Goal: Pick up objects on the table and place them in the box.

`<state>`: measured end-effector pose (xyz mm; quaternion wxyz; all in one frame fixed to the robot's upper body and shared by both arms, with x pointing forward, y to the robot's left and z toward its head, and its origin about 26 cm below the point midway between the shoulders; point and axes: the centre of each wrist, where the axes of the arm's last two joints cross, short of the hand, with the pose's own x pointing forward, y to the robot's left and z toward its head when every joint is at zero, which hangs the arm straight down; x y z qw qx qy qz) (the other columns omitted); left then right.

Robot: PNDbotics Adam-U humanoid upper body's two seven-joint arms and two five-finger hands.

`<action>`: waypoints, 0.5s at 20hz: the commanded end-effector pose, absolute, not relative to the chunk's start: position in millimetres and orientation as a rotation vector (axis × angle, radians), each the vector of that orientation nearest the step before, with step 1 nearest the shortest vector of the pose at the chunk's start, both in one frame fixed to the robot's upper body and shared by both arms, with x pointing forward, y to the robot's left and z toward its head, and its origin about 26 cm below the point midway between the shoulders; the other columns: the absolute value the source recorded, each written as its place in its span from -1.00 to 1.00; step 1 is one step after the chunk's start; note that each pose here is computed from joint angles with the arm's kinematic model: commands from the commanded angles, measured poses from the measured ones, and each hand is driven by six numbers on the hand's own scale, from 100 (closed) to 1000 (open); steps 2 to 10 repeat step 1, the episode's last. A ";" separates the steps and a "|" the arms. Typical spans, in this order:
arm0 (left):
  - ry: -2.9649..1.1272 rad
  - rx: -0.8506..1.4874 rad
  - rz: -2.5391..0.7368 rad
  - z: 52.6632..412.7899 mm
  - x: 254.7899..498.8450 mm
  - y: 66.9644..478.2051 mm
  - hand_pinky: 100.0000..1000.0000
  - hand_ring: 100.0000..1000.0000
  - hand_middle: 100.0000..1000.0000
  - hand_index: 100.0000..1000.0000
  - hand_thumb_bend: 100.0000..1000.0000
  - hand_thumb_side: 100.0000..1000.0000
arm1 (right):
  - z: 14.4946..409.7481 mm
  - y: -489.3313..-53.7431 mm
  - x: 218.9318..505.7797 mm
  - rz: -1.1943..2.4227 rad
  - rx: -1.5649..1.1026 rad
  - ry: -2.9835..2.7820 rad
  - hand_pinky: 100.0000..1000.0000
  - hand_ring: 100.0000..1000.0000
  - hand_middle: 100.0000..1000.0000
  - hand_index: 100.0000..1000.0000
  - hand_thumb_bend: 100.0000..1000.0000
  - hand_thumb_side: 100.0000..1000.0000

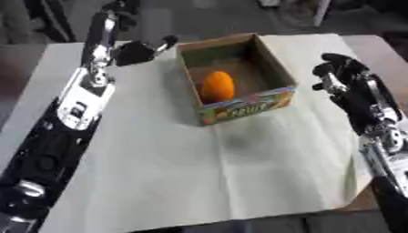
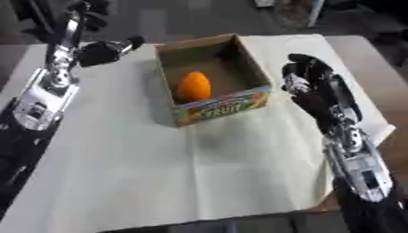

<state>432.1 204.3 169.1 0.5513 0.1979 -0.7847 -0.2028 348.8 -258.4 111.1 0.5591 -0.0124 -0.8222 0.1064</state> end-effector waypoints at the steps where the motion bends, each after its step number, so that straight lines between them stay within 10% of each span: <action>1: -1.865 0.442 -0.421 179.8 430.6 223.3 0.42 0.30 0.30 0.56 0.38 -0.48 | 119.7 -262.6 350.1 0.258 -0.049 -1.964 0.15 0.48 0.19 0.55 -1.00 -0.44; 10: -1.865 0.442 -0.421 179.8 430.6 223.3 0.42 0.30 0.30 0.56 0.38 -0.48 | 119.7 -262.6 350.1 0.258 -0.049 -1.964 0.15 0.48 0.19 0.55 -1.00 -0.44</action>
